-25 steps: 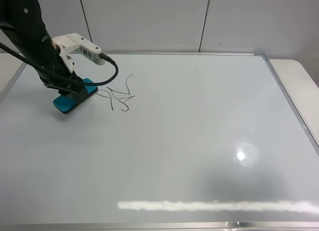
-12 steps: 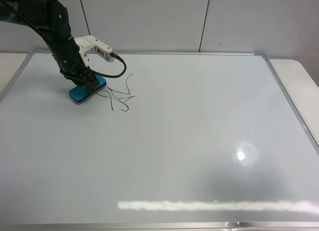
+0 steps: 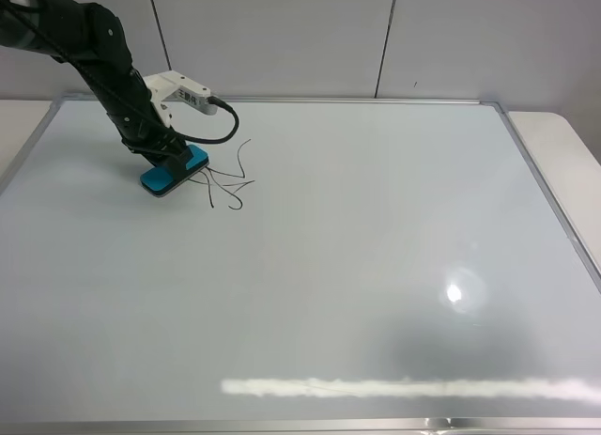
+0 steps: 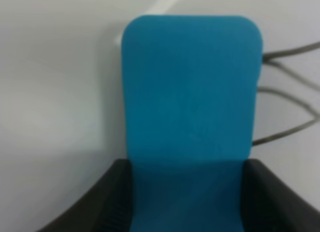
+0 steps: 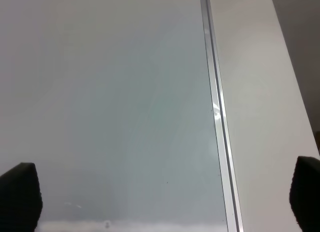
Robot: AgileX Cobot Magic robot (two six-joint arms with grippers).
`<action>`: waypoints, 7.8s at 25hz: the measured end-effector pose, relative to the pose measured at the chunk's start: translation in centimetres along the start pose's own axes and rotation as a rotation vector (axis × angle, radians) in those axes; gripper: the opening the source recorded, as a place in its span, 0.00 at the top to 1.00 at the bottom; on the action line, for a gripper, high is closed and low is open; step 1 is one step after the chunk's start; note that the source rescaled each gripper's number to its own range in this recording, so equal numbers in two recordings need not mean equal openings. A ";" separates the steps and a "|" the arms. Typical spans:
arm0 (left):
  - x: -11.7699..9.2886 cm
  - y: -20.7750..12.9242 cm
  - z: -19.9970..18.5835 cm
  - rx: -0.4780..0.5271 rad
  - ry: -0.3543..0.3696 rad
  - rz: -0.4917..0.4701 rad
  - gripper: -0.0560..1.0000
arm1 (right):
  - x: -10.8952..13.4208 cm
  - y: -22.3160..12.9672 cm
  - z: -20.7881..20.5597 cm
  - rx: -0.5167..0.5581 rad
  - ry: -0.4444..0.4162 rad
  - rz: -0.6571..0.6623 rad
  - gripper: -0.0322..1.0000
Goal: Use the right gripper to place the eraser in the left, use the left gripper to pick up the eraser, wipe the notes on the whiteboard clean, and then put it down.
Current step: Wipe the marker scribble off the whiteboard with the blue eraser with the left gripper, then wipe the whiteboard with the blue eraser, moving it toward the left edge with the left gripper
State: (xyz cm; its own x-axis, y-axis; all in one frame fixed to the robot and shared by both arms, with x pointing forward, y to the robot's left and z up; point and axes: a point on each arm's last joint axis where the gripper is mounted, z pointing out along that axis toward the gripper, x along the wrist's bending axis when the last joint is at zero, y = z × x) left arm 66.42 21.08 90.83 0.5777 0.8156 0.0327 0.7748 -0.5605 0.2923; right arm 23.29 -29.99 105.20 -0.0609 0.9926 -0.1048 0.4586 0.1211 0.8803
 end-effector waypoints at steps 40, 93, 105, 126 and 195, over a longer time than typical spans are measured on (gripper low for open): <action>2.2 -0.4 1.3 -0.037 -0.002 -0.273 0.94 | 0.0 0.0 0.0 0.000 0.000 0.000 0.00; -4.1 -1.3 0.0 -0.051 0.087 -0.146 0.94 | 0.0 0.0 0.0 0.000 0.000 0.000 0.00; -9.6 3.6 1.6 -0.057 0.030 0.032 0.94 | 0.0 0.0 0.0 0.000 0.000 0.000 0.00; -1.6 6.6 2.5 -0.071 0.042 -0.008 0.94 | 0.0 0.0 0.0 0.000 0.000 0.000 0.00; -8.2 8.3 -2.5 0.080 0.057 0.036 0.94 | 0.0 0.0 0.0 0.000 0.000 0.000 0.00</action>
State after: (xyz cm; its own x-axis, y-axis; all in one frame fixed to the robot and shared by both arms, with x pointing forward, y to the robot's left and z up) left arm 67.48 10.09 95.42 0.5918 0.8003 0.0967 0.7731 -0.5974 0.2130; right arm 23.29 -29.99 105.20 -0.0609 0.9926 -0.1048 0.4586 0.1211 0.8803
